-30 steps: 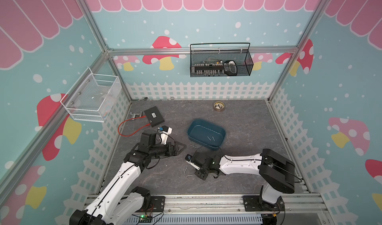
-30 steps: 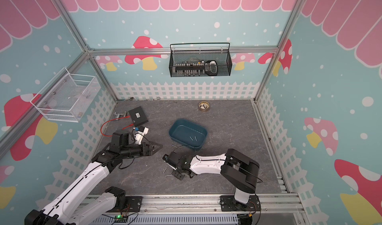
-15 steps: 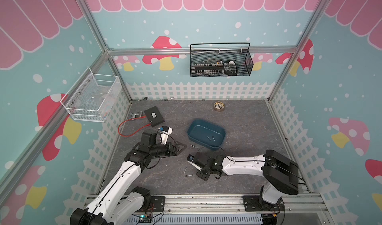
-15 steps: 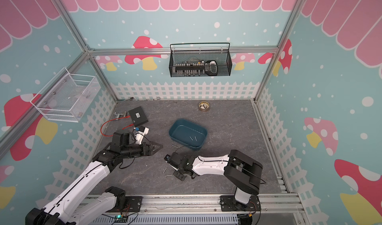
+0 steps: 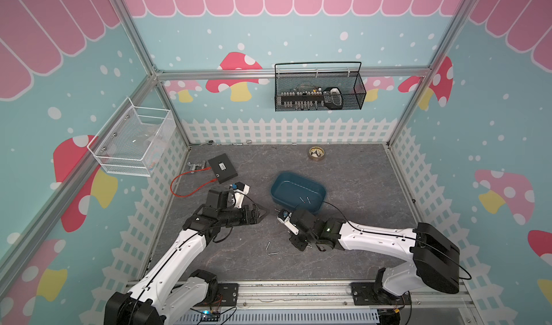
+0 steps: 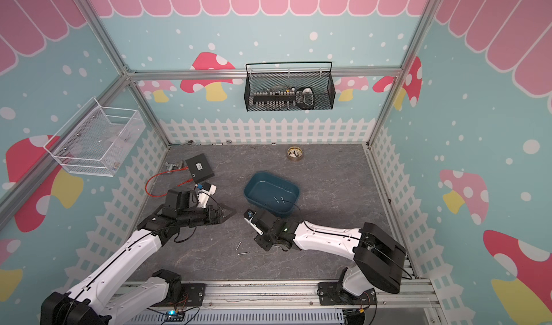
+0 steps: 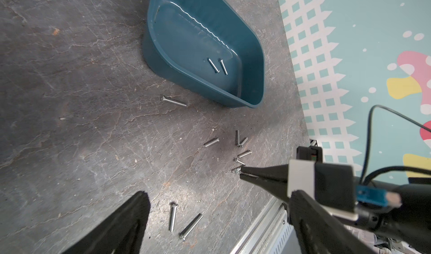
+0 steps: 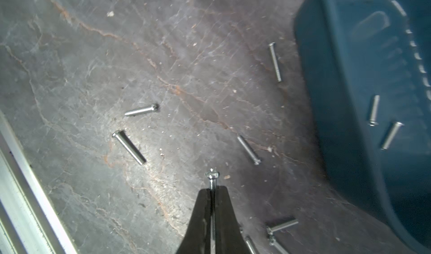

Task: Put the screws on the desktop into the storage box
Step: Pick up the screw from the center of the board, then place the screw in the storage box.

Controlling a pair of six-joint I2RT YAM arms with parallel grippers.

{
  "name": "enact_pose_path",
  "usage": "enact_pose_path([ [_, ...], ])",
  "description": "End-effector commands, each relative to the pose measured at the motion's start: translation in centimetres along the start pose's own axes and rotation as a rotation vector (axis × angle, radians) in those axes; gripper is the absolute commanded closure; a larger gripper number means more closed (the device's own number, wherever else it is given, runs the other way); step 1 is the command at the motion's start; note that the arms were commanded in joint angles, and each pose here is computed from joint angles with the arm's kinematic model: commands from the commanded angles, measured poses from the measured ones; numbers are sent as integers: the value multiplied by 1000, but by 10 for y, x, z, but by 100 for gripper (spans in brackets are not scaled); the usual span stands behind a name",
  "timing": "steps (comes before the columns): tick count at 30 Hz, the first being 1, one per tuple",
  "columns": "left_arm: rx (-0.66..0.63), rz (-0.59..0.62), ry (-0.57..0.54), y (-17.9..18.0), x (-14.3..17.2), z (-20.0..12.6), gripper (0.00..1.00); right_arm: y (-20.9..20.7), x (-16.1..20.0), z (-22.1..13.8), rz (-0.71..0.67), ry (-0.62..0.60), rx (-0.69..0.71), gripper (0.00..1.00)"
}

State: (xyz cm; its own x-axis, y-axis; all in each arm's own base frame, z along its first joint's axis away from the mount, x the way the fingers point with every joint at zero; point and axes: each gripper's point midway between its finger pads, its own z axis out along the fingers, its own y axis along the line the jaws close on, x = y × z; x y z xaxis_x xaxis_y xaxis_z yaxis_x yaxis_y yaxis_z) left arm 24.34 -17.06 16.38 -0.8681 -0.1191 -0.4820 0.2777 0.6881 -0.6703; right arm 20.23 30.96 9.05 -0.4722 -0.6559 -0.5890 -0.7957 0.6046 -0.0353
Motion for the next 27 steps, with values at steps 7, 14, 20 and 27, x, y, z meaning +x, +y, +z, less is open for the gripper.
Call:
enact_pose_path([
  [7,-44,-16,-3,13,-1,6,3,-59,-22,-20,77,-89,88,94],
  [14,-52,-22,2,16,0,7,3,-101,-37,-27,113,-132,137,94],
  [20,-58,-24,3,18,1,8,3,-125,-47,-24,129,-151,154,94],
  [27,-48,-17,-6,16,2,6,3,-140,-54,-14,121,-150,160,93],
])
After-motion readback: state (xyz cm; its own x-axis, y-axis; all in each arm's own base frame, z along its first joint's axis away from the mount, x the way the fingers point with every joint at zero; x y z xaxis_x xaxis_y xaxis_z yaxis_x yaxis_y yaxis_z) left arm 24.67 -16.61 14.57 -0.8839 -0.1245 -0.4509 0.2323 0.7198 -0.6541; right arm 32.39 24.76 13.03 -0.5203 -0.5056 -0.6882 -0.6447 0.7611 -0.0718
